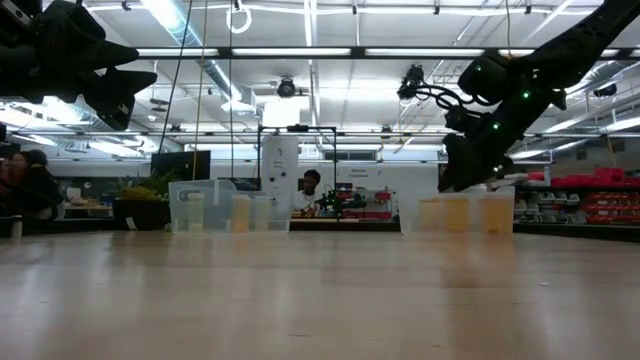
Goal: Pick and place medicine bottles into bin by pill shape (circle, oval)
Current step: Return to Home Position
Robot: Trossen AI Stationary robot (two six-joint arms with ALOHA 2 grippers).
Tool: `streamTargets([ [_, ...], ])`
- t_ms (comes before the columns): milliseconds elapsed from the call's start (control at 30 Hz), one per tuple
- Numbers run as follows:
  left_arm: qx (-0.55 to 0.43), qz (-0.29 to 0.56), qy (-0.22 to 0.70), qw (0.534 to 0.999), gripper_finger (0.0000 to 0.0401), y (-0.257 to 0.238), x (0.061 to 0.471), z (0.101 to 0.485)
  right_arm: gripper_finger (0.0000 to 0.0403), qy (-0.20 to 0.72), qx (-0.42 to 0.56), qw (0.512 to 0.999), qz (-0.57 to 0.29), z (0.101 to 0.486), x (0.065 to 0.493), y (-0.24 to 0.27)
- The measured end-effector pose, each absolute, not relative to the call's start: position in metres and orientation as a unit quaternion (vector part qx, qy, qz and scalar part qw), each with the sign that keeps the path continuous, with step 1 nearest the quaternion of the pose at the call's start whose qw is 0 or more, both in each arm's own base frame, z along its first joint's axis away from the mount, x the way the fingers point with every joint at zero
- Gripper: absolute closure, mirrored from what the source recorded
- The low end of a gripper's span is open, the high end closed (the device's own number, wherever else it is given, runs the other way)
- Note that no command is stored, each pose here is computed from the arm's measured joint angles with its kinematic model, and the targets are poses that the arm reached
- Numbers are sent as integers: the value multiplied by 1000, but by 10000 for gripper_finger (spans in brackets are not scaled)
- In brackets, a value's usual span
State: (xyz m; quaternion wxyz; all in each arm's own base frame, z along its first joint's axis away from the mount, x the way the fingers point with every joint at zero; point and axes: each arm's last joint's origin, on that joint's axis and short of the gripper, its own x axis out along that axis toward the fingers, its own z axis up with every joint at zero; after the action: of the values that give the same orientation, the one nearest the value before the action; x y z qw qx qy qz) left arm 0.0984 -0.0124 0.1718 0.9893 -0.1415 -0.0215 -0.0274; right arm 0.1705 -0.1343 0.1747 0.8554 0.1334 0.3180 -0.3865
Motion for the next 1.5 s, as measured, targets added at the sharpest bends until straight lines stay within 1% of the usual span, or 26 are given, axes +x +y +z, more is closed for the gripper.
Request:
streamTargets([
  [200,-142,-27,-21,989,229,-12,98,172,116,320,124,866,-365,178,170,-133],
  [367,-142,-27,-21,989,229,-12,98,172,116,279,107,893,-337,198,166,-121],
  [500,-142,-27,-21,989,229,-12,98,172,115,230,93,926,-286,216,159,-105],
  [667,-142,-27,-21,989,229,-12,98,172,123,171,80,959,-209,225,150,-80],
  [800,-142,-27,-21,989,229,-12,98,172,135,104,61,980,-159,220,142,-58],
  [1000,-142,-27,-21,989,229,-12,98,172,147,40,57,992,-105,188,125,-37],
  [1167,-142,-27,-21,989,229,-12,98,172,148,18,76,994,-79,172,115,-28],
  [1333,-142,-27,-21,989,229,-12,98,172,148,3,76,995,-63,174,109,-24],
  [1500,-142,-27,-21,989,229,-12,98,172,148,10,91,995,-49,172,105,-20],
])
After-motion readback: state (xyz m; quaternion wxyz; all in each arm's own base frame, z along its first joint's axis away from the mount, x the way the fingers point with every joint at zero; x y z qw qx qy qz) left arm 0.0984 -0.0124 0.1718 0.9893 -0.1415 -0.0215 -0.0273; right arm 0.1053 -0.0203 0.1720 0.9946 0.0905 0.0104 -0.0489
